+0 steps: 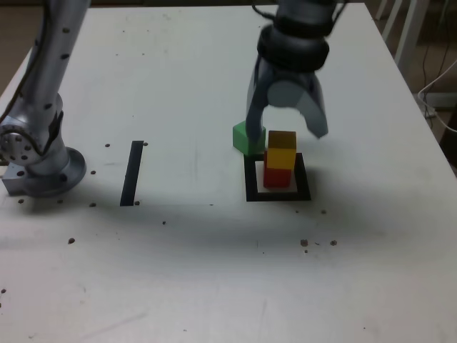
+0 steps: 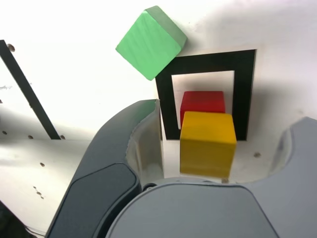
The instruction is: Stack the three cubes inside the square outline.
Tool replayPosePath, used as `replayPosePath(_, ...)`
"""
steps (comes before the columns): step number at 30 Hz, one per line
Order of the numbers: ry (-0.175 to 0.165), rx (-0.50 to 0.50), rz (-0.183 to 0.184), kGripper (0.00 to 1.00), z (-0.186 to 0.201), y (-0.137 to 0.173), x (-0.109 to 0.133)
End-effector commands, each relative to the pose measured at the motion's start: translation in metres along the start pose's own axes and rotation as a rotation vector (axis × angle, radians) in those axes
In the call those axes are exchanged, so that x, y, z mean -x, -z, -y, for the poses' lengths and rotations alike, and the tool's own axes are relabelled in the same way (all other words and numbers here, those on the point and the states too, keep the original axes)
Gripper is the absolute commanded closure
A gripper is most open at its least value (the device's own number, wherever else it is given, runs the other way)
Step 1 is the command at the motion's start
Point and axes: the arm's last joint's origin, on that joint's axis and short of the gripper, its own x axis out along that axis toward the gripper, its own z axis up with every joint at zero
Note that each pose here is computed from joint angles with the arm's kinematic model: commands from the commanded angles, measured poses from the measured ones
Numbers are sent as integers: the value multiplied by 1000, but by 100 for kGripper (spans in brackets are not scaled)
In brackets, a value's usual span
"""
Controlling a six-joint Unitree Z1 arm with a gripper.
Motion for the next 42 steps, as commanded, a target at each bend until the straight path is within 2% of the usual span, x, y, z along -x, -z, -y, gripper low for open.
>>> replayPosePath(1, -14, 18, 18, 1, -7, 10, 11)
replayPosePath(6, -33, 74, 9, 1, -28, 32, 20)
replayPosePath(12, -22, 153, -35, 1, -46, 45, 13)
replayPosePath(20, -11, 362, -95, 1, -56, 48, -7)
replayPosePath(26, 33, 449, -87, 1, -64, 40, -23)
replayPosePath(33, 91, 478, -90, 0, -72, 33, -45)
replayPosePath(42, 125, 476, -111, 1, -73, 32, -68)
